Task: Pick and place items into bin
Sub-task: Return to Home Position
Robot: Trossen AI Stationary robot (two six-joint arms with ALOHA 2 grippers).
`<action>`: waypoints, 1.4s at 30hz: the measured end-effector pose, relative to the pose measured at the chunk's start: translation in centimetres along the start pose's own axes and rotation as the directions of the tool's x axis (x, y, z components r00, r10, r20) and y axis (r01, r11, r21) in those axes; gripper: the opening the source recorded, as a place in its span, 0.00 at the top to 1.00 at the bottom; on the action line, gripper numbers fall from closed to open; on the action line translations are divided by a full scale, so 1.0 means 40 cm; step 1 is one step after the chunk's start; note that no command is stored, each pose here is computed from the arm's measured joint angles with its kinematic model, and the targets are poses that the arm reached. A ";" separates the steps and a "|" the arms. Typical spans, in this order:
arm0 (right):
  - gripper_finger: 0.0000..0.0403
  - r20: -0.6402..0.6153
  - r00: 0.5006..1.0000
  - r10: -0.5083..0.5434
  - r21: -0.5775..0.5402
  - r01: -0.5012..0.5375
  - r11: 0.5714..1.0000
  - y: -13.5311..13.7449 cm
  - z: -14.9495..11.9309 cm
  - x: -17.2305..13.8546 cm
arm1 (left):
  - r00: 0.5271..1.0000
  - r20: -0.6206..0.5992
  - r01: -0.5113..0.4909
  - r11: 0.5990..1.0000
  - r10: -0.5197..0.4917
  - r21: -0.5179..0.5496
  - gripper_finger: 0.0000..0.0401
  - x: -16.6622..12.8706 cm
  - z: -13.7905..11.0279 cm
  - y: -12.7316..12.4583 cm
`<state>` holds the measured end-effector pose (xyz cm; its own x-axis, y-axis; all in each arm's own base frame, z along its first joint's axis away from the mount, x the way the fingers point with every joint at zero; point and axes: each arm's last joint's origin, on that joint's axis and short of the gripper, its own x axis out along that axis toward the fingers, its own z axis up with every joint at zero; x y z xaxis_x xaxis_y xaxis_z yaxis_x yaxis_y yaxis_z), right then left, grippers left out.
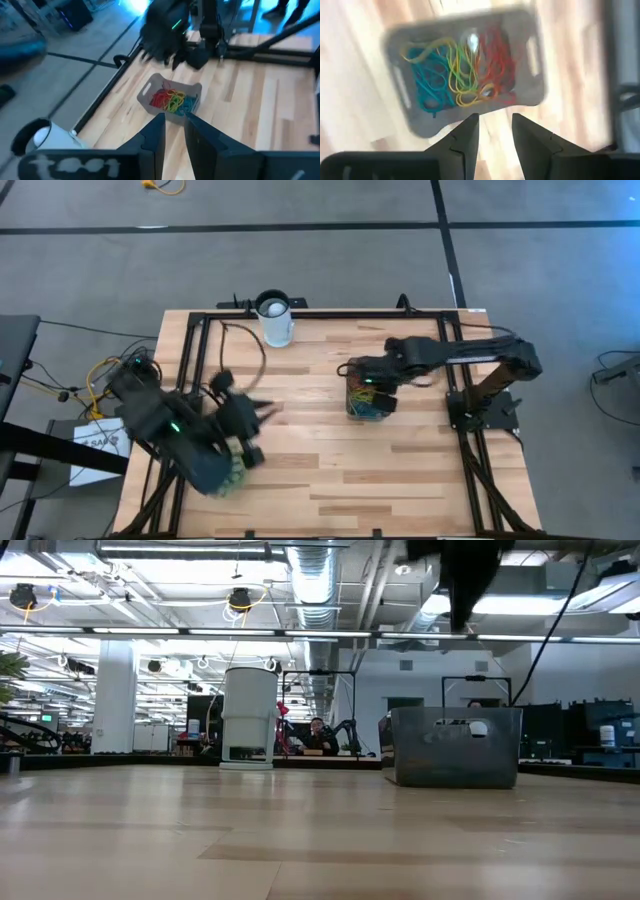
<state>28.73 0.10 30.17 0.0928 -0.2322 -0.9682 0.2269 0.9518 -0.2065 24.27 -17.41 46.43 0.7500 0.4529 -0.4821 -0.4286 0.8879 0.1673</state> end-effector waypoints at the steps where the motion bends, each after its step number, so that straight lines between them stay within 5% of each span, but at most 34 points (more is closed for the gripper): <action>1: 0.72 0.032 0.999 -0.015 -0.013 0.016 1.000 0.002 -0.008 -0.041 | 1.000 0.003 0.015 1.000 -0.015 -0.025 0.85 -0.013 0.008 0.025; 8: 0.72 0.378 0.922 0.083 -0.056 -0.066 0.996 0.015 -0.165 -0.296 | 0.994 0.081 0.090 0.984 -0.078 -0.155 0.85 -0.118 0.035 0.223; 14: 0.72 0.586 0.800 0.128 -0.069 -0.108 0.992 -0.006 -0.350 -0.384 | 0.996 0.057 0.082 0.958 -0.069 -0.274 0.85 -0.137 -0.067 0.344; 20: 0.72 0.703 0.672 0.233 -0.124 -0.206 0.971 0.013 -0.475 -0.289 | 0.998 0.009 0.061 0.925 -0.062 -0.374 0.85 -0.059 -0.282 0.351; 25: 0.72 0.779 0.492 0.389 -0.321 -0.221 0.921 0.096 -0.519 -0.146 | 0.955 0.157 0.286 0.920 -0.251 -0.268 0.85 0.035 -0.400 0.237; 29: 0.72 0.786 0.376 0.490 -0.474 -0.141 0.869 0.160 -0.537 -0.061 | 0.853 0.352 0.459 0.875 -0.385 -0.155 0.85 0.086 -0.420 0.204; 33: 0.72 0.776 0.318 0.545 -0.528 -0.146 0.837 0.167 -0.557 -0.046 | 0.674 0.459 0.642 0.766 -0.579 0.023 0.85 0.133 -0.416 0.220; 35: 0.72 0.774 0.275 0.570 -0.539 -0.187 0.821 0.150 -0.568 -0.059 | 0.653 0.471 0.650 0.758 -0.592 0.053 0.85 0.159 -0.412 0.246; 39: 0.72 0.769 0.224 0.598 -0.565 -0.198 0.801 0.110 -0.584 -0.071 | 0.685 0.458 0.617 0.785 -0.567 0.051 0.85 0.218 -0.418 0.306; 42: 0.72 0.774 0.190 0.604 -0.578 -0.174 0.797 0.089 -0.591 -0.064 | 0.610 0.439 0.706 0.704 -0.660 0.078 0.85 0.236 -0.417 0.335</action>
<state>6.38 8.83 28.60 0.9053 0.3752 -0.1993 -0.3962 0.9149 -0.0772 17.20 -2.59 29.78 0.9612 -0.2744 -0.0269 0.2672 0.9511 -0.1552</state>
